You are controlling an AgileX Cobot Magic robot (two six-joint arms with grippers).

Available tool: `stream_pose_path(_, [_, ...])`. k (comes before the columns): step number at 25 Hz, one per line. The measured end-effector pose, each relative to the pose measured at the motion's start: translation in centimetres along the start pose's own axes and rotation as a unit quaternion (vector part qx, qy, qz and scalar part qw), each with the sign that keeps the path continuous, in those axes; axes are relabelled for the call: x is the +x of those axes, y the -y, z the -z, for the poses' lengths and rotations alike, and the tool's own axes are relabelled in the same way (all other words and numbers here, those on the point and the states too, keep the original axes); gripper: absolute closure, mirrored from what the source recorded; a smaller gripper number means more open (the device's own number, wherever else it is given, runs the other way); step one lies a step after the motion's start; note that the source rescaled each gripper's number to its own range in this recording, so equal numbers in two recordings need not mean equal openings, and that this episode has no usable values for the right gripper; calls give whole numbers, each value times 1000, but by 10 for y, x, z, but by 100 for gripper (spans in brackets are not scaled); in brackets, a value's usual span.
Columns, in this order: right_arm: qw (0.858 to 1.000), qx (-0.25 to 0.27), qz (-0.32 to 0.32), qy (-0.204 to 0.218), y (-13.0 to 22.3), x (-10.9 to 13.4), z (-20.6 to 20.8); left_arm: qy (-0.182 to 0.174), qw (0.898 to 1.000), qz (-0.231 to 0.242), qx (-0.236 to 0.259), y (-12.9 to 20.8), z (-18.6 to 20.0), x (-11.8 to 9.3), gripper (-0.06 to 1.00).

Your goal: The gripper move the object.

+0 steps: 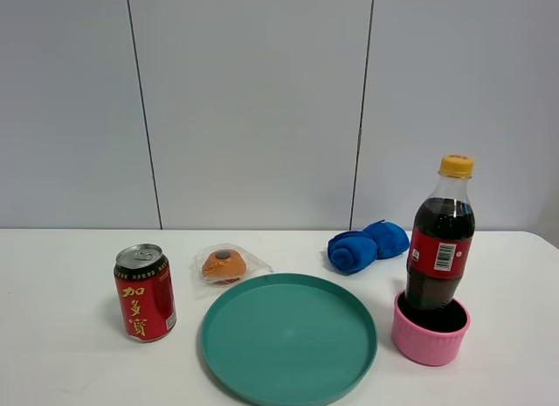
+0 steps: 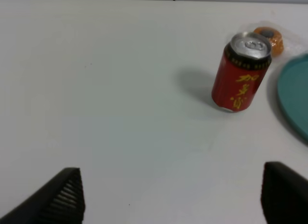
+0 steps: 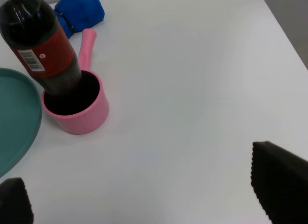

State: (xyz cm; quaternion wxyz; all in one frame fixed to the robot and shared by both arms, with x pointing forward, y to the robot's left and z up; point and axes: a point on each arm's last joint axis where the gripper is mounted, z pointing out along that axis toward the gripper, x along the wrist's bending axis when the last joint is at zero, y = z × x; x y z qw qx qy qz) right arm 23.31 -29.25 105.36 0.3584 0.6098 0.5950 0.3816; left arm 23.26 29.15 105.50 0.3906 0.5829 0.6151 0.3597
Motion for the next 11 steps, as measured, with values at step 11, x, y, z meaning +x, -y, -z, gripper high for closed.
stream_pose_path(11, [1000,0,0,0,0,0,0,0,1000,-1,0,0,0,0,63])
